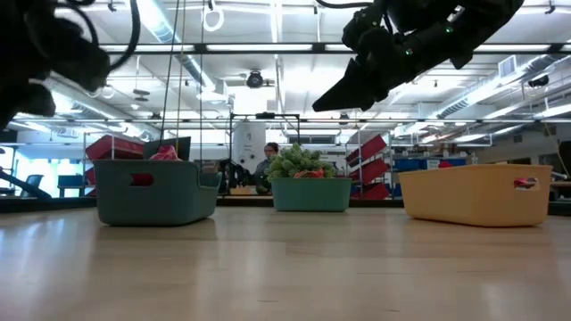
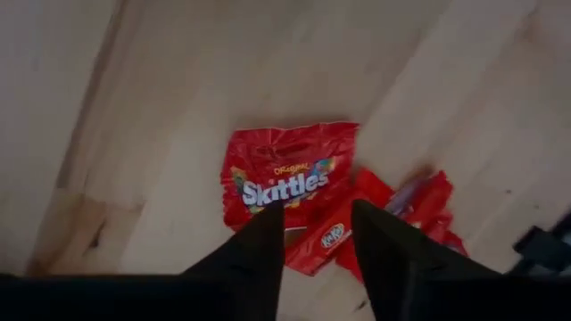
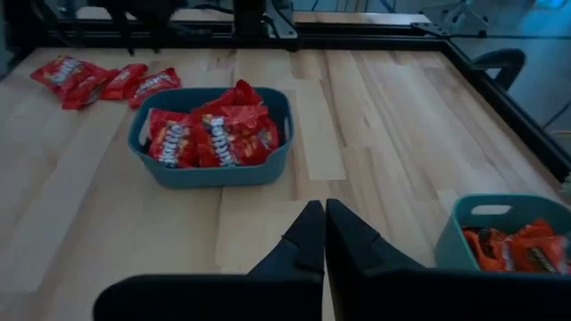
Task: Sort candy
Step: Put the red candy into the blue bin
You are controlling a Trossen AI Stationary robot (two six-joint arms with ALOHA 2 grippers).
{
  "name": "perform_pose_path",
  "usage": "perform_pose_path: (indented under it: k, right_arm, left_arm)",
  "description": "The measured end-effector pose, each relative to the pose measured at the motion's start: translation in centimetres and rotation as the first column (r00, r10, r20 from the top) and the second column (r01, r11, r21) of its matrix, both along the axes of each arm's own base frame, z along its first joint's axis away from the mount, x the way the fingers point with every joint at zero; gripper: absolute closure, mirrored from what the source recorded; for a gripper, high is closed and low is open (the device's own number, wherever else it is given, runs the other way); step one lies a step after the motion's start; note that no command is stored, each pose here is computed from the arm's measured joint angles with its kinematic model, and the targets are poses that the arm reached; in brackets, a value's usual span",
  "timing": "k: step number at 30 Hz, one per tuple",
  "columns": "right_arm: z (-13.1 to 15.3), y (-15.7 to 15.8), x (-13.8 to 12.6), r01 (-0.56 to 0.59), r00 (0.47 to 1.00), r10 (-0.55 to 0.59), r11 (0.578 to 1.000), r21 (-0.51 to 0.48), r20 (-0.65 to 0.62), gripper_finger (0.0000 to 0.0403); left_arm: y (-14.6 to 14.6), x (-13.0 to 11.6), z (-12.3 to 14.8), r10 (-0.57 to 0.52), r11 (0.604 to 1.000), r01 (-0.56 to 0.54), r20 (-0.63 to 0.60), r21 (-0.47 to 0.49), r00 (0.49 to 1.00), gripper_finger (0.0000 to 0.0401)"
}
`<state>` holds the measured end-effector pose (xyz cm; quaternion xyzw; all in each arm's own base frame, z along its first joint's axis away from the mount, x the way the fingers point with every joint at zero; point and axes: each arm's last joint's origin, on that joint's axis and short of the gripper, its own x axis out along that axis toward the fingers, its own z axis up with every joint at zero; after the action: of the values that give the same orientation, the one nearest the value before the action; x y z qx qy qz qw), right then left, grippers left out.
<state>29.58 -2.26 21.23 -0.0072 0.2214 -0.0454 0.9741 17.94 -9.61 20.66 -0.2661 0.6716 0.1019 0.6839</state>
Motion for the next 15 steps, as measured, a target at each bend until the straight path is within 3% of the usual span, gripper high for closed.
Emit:
perform_pose_path:
  k: [8, 15]
  right_arm:
    - [0.0, 0.3, 0.0, -0.03, 1.0, 0.03, 0.999, 0.014, 0.004, 0.0402]
    - [0.0, 0.3, 0.0, -0.031, 1.0, 0.031, 0.999, 0.015, 0.003, 0.0402]
  left_arm:
    - [0.4, -0.7, -2.5, 0.022, 0.999, -0.02, -0.035, 0.038, 0.999, 0.021]
    - [0.6, -1.3, -4.9, 0.07, 0.997, -0.07, -0.012, 0.011, 0.997, 0.0203]
